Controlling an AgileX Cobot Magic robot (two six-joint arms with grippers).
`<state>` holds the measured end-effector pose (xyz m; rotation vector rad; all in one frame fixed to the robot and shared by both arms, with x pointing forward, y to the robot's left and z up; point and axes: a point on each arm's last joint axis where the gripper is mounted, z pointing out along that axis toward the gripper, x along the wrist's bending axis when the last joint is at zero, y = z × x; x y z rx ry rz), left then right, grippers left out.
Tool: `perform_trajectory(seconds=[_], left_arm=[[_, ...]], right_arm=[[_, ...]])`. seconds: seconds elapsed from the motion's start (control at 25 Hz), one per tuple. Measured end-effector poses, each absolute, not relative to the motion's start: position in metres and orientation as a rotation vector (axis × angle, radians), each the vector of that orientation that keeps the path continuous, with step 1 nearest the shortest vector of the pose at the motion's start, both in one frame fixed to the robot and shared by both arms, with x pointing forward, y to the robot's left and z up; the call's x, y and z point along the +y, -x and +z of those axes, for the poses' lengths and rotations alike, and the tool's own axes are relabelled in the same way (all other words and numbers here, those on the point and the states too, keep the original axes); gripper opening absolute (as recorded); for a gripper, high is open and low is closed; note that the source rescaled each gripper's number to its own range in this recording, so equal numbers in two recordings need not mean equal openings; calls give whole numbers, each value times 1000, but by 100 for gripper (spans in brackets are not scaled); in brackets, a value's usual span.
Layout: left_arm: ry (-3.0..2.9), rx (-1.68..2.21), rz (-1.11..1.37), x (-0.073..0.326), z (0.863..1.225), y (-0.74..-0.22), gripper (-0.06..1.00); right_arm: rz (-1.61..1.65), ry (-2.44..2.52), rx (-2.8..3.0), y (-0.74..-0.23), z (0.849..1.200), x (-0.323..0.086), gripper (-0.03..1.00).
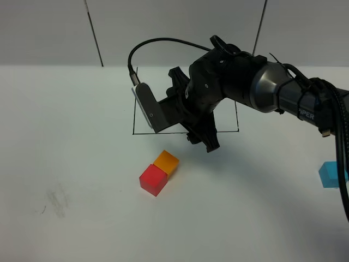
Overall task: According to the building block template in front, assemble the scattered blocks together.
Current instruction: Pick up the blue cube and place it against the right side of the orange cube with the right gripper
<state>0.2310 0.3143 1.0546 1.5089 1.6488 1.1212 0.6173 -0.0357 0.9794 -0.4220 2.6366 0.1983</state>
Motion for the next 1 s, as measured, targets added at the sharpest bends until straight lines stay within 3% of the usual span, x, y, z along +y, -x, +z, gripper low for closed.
perform_trajectory(seconds=[0.56, 1.0], left_arm=[[-1509, 1649, 1121, 314, 1055, -231, 0], [-1509, 1649, 1121, 314, 1055, -231, 0]], right_arm=[[533, -1433, 2379, -619, 982, -41, 75], [294, -1577, 2203, -631, 975, -82, 75]])
